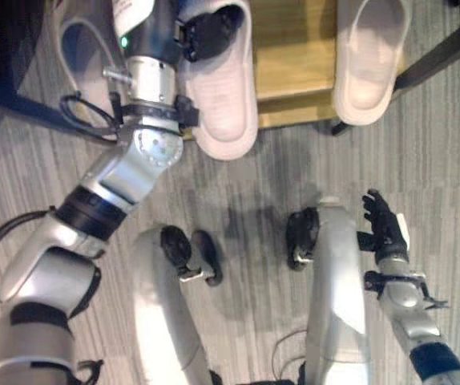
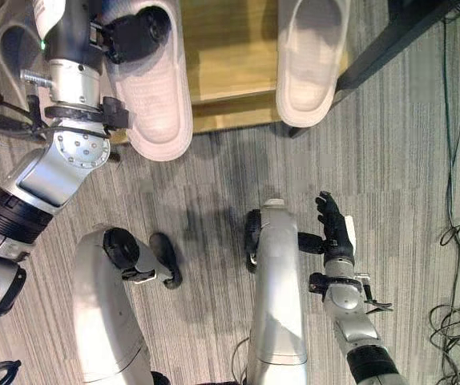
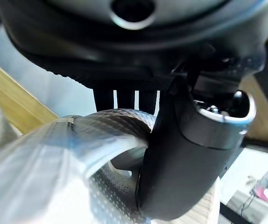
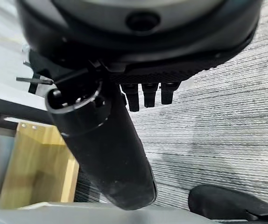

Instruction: Arrange the slippers neatly on the shoe rack.

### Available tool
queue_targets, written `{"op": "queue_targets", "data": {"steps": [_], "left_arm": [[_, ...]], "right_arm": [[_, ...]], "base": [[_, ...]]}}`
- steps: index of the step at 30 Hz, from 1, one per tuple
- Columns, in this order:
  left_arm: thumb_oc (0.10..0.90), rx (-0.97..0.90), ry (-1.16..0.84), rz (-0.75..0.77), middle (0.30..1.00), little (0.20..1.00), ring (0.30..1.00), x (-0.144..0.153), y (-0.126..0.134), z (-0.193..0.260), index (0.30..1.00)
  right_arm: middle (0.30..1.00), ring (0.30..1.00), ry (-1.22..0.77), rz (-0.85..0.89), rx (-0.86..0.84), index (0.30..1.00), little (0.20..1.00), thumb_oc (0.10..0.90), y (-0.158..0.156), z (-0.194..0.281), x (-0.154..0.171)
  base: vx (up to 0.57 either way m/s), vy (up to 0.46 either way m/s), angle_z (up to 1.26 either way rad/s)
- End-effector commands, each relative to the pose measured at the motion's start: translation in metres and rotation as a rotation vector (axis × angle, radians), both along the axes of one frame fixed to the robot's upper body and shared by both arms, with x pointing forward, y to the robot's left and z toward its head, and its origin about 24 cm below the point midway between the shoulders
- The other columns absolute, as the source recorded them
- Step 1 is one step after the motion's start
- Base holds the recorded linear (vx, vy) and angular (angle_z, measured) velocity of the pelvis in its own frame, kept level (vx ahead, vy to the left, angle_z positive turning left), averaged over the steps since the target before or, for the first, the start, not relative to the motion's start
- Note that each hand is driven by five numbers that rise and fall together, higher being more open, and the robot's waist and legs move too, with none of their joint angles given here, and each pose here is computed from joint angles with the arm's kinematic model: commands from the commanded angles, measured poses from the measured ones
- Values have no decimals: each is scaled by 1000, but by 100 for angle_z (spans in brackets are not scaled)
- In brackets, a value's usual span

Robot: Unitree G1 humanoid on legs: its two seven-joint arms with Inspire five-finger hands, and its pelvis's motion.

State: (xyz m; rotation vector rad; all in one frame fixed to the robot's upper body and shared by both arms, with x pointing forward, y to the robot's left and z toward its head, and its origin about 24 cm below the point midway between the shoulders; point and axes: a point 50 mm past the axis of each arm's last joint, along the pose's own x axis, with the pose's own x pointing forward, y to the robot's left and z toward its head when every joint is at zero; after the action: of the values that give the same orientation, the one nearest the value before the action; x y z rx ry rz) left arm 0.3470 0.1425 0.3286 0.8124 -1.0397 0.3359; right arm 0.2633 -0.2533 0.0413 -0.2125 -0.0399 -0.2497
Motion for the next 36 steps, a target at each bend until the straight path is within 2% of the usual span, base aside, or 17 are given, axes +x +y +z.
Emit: {"op": "queue_targets", "data": {"steps": [1,13,22,24,36], "left_arm": [[400,-62,-273,-14,300,300,300,-23,2,67,300],[400,-94,-84,88,300,300,300,15,10,65,300],[400,-121,-77,74,300,300,300,16,3,84,300],[800,-142,-79,42,900,900,900,14,-1,89,900],[800,-179,-33,-85,900,900,900,14,-24,84,900]], "right_arm": [[900,900,-112,17,10,900,900,800,-3,17,-19],[900,900,-73,77,-45,900,900,800,7,10,-28],[900,900,-73,95,-77,900,900,800,4,14,-34],[900,900,-62,98,-82,900,900,800,4,13,-36],[900,900,-29,121,-92,900,900,800,1,10,-34]], "base": [[92,88,-20],[53,36,-13],[20,22,-4],[0,0,0],[5,-6,4]]}}
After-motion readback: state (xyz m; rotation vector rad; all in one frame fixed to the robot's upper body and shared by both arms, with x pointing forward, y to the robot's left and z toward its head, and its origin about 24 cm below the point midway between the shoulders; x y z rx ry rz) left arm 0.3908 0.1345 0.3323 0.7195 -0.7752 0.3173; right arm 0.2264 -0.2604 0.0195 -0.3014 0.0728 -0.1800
